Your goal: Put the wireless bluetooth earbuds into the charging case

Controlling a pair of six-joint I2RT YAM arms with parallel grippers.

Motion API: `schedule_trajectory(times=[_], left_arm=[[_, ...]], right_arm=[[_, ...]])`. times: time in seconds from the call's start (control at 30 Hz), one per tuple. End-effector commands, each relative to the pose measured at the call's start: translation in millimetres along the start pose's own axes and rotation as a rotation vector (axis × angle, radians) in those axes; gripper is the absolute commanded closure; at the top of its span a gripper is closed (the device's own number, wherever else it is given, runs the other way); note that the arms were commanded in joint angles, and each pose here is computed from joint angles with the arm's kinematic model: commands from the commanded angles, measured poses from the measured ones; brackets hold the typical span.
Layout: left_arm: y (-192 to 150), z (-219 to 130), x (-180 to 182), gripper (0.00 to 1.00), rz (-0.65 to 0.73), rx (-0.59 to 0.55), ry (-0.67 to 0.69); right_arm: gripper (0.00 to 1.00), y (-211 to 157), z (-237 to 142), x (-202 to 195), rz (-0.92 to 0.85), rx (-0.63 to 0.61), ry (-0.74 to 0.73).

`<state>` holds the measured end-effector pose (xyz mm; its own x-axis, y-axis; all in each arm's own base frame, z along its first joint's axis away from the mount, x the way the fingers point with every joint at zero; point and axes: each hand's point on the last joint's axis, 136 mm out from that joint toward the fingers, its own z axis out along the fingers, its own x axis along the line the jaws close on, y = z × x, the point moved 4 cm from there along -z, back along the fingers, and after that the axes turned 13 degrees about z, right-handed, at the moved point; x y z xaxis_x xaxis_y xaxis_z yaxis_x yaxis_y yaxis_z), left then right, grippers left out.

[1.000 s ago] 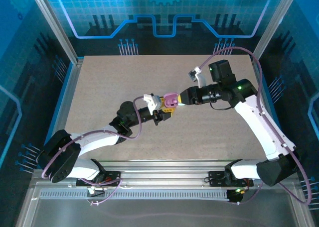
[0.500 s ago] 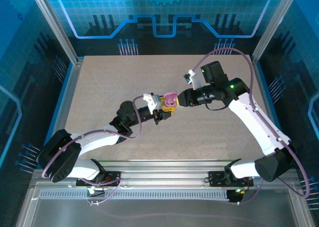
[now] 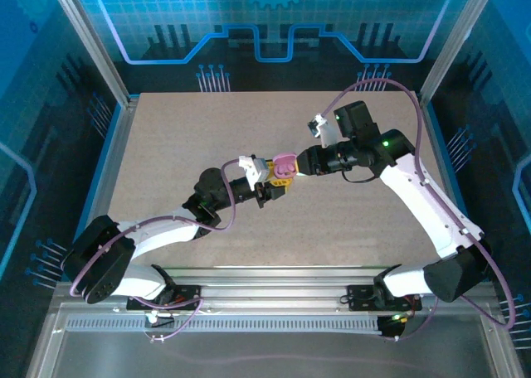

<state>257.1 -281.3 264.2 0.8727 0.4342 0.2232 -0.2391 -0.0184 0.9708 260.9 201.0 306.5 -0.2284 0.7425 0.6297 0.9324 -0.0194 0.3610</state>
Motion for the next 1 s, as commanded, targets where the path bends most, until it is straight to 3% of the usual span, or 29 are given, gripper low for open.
schedule_trajectory(times=[0.0,0.2,0.4,0.63,0.8,0.97], left_arm=[[21,3,0,0.69,0.024,-0.071,-0.008],[21,3,0,0.69,0.026,-0.072,-0.01],[18,2,-3,0.69,0.028,-0.06,-0.027],[26,1,-6,0.69,0.032,-0.077,-0.049],[31,0,-5,0.69,0.039,-0.082,-0.041],[31,-1,-1,0.69,0.037,-0.083,-0.009]], right_arm=[[0.69,3,-9,4,-0.004,-0.032,-0.012],[0.65,8,-27,8,0.003,-0.119,0.003],[0.55,27,-43,32,0.034,-0.207,0.178],[0.52,41,-15,30,0.078,-0.083,0.138],[0.52,31,5,28,0.064,0.055,0.129],[0.52,13,4,24,0.055,0.099,0.15]])
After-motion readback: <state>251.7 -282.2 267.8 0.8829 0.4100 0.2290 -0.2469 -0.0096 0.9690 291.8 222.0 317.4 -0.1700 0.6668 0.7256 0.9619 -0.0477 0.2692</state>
